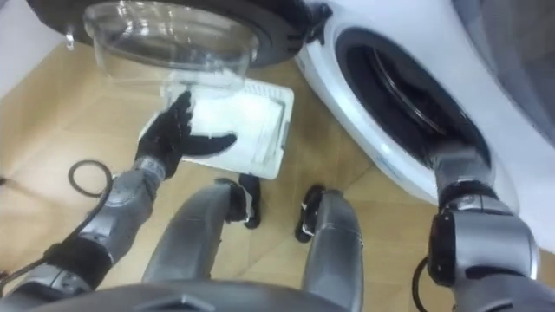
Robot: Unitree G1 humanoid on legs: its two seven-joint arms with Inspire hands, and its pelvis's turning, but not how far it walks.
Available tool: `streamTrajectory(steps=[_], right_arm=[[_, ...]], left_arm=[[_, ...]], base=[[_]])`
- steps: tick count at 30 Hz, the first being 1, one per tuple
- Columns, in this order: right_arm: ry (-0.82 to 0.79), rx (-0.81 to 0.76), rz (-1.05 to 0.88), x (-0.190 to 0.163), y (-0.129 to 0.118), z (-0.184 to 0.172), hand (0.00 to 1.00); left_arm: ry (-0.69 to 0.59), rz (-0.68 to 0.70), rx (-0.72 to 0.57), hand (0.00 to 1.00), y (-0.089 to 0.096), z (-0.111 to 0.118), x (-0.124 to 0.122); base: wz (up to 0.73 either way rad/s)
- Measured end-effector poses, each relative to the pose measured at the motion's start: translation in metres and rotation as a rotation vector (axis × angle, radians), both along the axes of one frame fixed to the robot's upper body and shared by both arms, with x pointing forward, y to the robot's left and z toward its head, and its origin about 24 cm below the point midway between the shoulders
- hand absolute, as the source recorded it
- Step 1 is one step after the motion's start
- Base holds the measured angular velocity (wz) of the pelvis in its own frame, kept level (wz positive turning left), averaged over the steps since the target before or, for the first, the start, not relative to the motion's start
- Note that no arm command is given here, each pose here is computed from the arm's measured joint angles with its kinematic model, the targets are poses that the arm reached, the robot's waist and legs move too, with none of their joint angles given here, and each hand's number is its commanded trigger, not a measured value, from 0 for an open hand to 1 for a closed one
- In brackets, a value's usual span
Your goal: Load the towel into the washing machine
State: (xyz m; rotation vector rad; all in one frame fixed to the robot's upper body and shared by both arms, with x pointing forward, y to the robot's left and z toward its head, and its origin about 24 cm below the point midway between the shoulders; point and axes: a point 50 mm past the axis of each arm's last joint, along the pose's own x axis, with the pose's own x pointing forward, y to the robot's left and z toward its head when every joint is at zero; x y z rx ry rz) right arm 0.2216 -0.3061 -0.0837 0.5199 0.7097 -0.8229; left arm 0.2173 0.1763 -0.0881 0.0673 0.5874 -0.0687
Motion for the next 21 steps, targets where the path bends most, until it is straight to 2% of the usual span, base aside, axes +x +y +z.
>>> streamTrajectory(steps=[3, 5, 10, 12, 15, 21], right_arm=[[0.175, -0.133, 0.219, -0.026, 0.0, -0.016, 0.0], [0.226, -0.164, 0.306, -0.036, 0.0, -0.022, 0.0], [0.322, -0.12, 0.389, -0.069, 0.011, -0.041, 0.0], [0.375, -0.08, 0.433, -0.093, 0.015, -0.052, 0.0], [0.414, -0.03, 0.424, -0.117, 0.02, -0.061, 0.0], [0.523, 0.06, 0.248, -0.189, 0.015, -0.071, 0.0]], left_arm=[[0.102, -0.017, 0.097, 0.0, 0.017, -0.018, -0.017], [0.151, -0.02, 0.151, 0.0, 0.028, -0.026, -0.029], [0.34, 0.055, 0.219, 0.0, 0.06, -0.049, -0.079], [0.422, 0.11, 0.248, 0.0, 0.074, -0.055, -0.107], [0.536, 0.177, 0.262, 0.0, 0.088, -0.061, -0.145], [0.675, 0.258, 0.296, 0.0, 0.101, -0.065, -0.187]], base=[[-0.09], [-0.09], [-0.03], [0.17], [0.08], [0.02]])
